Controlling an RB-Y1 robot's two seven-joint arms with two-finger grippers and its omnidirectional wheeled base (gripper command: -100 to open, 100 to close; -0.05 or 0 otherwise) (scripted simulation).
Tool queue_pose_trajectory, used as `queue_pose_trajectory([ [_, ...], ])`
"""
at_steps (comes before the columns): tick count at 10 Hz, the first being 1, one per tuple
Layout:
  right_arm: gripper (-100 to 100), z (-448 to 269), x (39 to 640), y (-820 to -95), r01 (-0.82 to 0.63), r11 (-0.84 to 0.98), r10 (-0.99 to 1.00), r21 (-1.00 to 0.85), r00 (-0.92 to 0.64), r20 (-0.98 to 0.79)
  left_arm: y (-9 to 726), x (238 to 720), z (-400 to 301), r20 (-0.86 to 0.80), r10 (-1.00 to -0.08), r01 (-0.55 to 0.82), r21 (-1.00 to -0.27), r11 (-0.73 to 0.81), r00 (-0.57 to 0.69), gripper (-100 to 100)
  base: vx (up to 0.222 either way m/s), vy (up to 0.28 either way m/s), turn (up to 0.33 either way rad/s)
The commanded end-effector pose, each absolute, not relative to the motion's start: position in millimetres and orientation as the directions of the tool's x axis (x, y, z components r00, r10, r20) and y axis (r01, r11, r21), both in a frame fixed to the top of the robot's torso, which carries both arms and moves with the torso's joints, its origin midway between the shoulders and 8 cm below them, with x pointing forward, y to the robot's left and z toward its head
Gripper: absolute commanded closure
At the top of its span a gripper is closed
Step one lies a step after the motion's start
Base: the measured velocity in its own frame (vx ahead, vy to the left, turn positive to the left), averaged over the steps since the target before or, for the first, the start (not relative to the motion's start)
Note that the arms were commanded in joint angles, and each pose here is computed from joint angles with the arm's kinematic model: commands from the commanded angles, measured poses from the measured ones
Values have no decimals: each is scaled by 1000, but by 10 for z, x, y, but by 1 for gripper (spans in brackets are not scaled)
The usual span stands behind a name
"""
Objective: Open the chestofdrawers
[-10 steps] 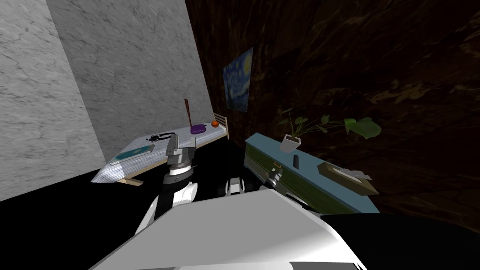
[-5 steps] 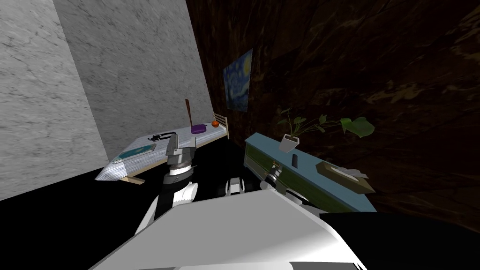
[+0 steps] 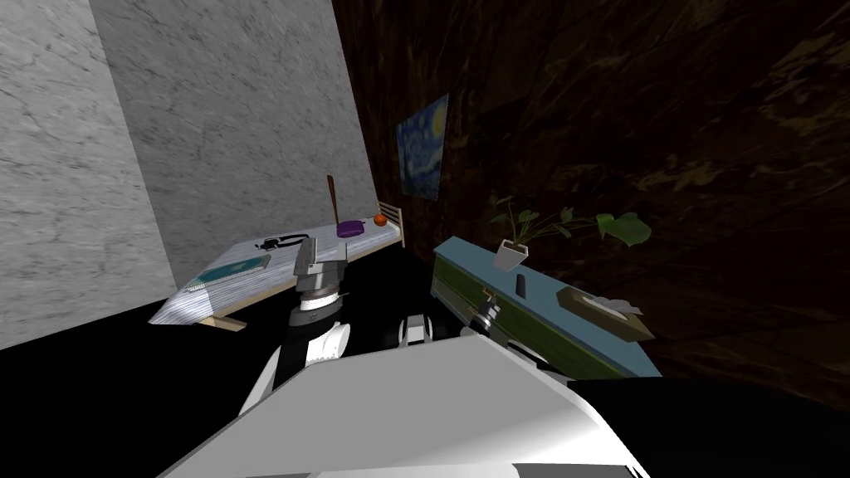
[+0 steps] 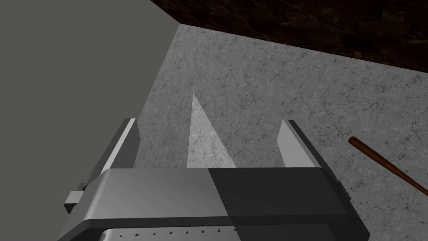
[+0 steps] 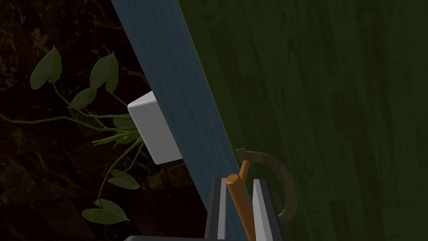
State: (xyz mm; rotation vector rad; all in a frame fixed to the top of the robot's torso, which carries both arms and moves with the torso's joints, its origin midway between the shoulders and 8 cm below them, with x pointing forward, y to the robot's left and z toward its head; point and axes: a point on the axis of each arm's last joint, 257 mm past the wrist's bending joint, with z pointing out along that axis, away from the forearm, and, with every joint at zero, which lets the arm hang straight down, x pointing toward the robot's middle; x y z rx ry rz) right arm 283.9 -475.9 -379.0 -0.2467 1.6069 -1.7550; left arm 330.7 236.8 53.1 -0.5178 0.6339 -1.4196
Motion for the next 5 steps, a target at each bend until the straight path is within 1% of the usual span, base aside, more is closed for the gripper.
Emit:
queue_pose_trajectory([
  [1, 100, -3786, 2976, -4789, 370, 59, -618, -927, -716, -325, 2367, 3307, 532, -94, -995, 734, -673, 92, 39, 0, -128, 110, 6],
  [3, 100, -3780, 3080, -4809, 362, 67, -618, -930, -717, -323, 2367, 3308, 532, -93, -995, 734, -673, 92, 39, 0, -129, 128, 5],
  [5, 100, -3775, 3149, -4822, 357, 72, -617, -931, -718, -323, 2367, 3308, 532, -93, -995, 734, -673, 92, 39, 0, -110, 91, 5],
])
